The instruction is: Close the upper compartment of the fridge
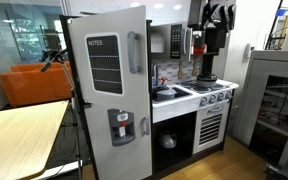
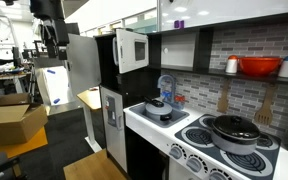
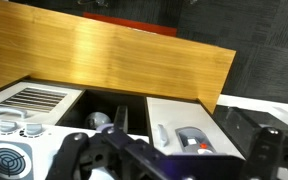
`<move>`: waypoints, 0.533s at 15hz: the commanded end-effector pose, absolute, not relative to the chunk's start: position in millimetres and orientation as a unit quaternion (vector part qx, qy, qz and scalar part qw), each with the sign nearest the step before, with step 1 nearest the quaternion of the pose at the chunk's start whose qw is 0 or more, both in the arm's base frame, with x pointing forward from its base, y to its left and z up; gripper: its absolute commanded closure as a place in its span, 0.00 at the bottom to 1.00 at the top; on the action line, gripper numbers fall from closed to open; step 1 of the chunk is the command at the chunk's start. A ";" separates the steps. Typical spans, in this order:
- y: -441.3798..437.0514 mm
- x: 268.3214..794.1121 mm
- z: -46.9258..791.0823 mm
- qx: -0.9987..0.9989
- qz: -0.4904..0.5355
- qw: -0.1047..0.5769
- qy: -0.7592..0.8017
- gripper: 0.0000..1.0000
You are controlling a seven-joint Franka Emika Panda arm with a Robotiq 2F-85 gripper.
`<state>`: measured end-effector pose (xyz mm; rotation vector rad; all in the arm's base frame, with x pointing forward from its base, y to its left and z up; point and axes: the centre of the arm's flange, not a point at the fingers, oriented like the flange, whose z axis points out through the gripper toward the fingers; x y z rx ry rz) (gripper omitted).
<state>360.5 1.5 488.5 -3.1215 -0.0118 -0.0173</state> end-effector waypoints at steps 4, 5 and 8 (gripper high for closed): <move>23.8 338.8 491.7 -0.999 0.007 0.007 -0.032 0.00; 30.2 335.9 490.9 -0.999 0.009 0.007 -0.039 0.00; 52.5 327.3 486.9 -0.998 0.018 0.000 -0.067 0.00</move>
